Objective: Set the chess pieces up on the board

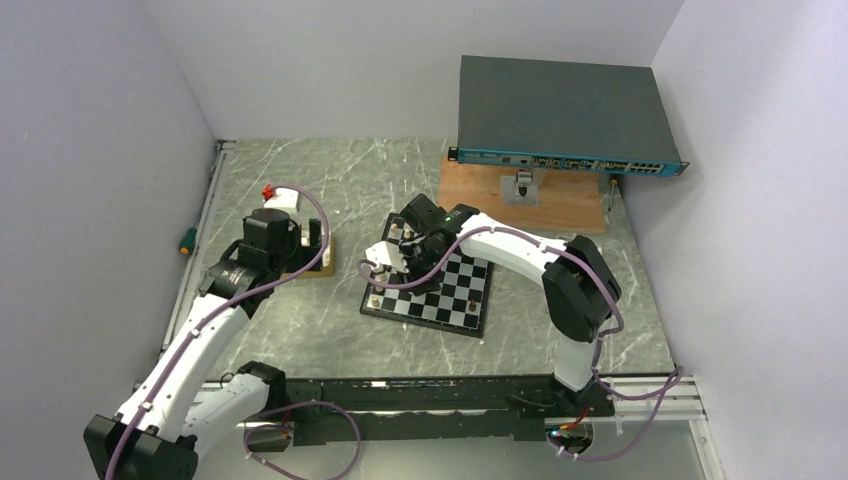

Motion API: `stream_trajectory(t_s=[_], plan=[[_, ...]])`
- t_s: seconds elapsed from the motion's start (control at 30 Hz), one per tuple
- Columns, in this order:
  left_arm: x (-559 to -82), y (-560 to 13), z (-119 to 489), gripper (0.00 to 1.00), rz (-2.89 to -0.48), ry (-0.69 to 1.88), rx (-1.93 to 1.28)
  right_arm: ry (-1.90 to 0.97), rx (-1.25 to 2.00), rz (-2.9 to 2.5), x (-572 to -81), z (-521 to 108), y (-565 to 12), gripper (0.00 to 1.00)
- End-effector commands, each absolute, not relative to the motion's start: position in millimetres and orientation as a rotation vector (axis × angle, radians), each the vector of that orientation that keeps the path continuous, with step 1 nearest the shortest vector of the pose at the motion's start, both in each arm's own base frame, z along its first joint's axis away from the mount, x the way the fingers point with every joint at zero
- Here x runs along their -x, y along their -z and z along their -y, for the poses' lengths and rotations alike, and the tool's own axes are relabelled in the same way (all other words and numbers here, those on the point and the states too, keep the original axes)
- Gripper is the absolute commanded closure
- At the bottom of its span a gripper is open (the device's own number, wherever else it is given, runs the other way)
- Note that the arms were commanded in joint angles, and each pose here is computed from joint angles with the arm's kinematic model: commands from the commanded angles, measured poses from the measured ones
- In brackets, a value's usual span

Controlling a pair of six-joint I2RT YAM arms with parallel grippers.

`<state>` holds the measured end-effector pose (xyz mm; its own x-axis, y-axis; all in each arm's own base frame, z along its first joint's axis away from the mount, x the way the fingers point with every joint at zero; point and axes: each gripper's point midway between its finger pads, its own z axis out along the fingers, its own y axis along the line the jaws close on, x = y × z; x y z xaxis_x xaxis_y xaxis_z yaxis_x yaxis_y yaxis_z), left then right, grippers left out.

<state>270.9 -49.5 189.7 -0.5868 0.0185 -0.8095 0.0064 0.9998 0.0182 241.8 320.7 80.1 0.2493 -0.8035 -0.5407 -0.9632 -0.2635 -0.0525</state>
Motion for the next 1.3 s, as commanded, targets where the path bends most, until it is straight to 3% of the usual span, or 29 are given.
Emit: stream_trajectory(t_s=[0.0, 0.87, 1.27], plan=[[-274, -197, 39, 0.0, -2.15, -0.061, -0.009, -0.523, 2.073, -1.606, -264, -337, -89, 0.42], [-276, -185, 31, 0.0, -2.154, -0.053, -0.009, -0.595, 2.092, -1.678, -258, -341, -62, 0.69], [-277, -180, 32, 0.0, -2.163, -0.035, 0.004, -0.628, 2.069, -1.694, -260, -346, -72, 0.98]])
